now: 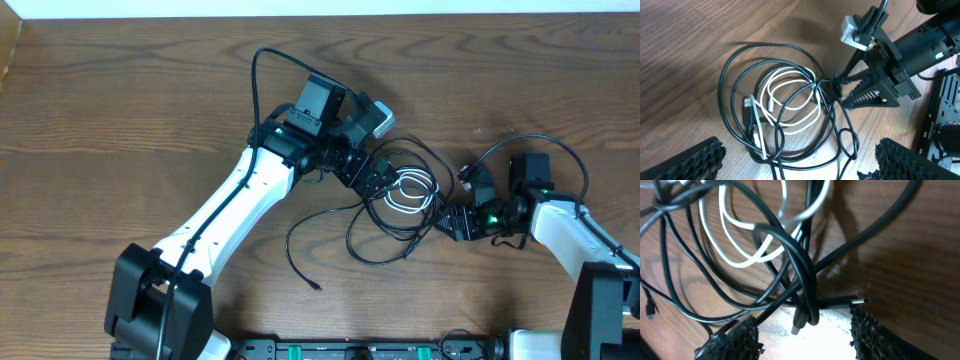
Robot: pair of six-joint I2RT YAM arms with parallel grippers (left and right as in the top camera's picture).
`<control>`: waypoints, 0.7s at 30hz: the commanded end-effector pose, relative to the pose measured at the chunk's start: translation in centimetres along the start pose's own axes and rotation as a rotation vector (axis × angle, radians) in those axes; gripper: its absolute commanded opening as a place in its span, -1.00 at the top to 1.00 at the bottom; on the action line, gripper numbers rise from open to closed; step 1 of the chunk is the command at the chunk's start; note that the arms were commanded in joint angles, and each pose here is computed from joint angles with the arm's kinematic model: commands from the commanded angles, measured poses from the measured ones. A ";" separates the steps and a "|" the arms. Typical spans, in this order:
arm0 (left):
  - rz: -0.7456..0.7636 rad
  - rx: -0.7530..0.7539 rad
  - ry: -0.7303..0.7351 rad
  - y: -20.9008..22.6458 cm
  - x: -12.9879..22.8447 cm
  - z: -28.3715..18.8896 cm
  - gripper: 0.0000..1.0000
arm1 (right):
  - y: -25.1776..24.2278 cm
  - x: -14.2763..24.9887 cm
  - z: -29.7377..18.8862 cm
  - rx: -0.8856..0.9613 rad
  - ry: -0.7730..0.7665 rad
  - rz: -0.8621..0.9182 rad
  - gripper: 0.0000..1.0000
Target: Untangle cables
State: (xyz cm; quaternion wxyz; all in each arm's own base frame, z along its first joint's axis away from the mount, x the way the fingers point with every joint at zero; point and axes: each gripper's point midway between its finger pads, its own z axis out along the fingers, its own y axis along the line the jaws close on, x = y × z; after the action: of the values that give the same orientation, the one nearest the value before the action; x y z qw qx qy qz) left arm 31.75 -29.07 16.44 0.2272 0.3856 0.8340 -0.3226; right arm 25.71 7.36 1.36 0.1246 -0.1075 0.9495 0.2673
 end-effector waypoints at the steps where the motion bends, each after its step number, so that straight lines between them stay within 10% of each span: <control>1: 0.011 -0.014 -0.012 0.3 -0.5 -0.2 -0.94 | 0.1 0.3 0.1 -0.001 0.002 -0.012 -0.17; 12: 0.010 -0.014 -0.011 0.3 -0.5 -0.2 -0.94 | -0.2 -0.1 0.4 0.009 -0.030 -0.034 0.01; 21: 0.010 -0.014 -0.011 0.3 -0.5 -0.2 -0.94 | -1.6 0.5 0.3 0.089 0.004 -0.036 -0.21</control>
State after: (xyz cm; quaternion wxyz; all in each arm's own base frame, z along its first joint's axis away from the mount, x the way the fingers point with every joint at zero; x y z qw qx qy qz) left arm 31.75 -29.07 16.44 0.2272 0.3856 0.8340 -0.3226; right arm 26.21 6.85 0.81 0.1414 -0.1131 0.9518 0.2476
